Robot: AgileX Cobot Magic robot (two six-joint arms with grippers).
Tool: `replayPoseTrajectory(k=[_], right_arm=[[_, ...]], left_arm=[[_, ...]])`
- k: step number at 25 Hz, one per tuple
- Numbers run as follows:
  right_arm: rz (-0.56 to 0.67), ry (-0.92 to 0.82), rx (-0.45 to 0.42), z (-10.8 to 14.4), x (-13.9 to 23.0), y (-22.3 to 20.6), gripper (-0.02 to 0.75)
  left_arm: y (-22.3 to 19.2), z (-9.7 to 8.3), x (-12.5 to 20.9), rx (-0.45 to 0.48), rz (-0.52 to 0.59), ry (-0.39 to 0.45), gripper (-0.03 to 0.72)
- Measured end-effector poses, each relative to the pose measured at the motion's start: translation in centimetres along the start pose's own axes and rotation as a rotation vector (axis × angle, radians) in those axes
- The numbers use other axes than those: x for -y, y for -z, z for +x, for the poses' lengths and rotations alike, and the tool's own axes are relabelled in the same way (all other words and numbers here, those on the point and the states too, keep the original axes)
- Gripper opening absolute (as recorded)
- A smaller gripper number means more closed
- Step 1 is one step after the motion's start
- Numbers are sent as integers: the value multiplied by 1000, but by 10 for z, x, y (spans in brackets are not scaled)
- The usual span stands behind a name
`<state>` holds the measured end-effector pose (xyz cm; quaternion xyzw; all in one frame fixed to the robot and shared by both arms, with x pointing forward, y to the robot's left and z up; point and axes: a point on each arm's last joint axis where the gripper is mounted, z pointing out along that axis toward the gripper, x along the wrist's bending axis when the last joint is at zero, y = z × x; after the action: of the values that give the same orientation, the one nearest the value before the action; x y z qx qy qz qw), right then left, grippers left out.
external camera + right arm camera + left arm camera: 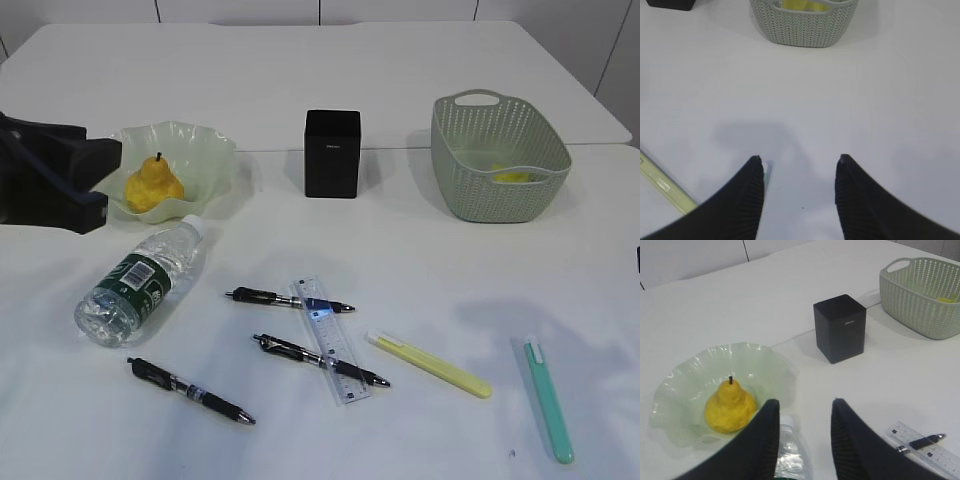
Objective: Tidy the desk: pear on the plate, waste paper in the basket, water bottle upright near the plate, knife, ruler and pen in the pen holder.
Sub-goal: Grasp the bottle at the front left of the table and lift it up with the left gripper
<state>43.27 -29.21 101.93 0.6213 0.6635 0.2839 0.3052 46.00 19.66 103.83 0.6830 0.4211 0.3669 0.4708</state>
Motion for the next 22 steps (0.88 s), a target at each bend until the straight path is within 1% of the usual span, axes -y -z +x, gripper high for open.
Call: replayPoseTrajectory(k=[1, 3, 9, 14, 18, 22], right_arm=[[0, 0, 0, 0, 0, 0, 351], [0, -1, 0, 0, 0, 0, 351], [2, -1, 0, 0, 0, 0, 351], [2, -1, 0, 0, 0, 0, 351], [2, -1, 0, 0, 0, 0, 351], [2, -2, 0, 0, 0, 0, 351]], left_arm=[[-1, -2, 1, 5, 5, 21, 244], [-5, -5, 4, 14, 21, 33, 246], [-7, -7, 7, 28, 42, 15, 258], [-7, -10, 9, 58, 74, -13, 310], [-8, -11, -1, 76, 69, -15, 370], [-11, -3, -12, 73, 89, -3, 415]])
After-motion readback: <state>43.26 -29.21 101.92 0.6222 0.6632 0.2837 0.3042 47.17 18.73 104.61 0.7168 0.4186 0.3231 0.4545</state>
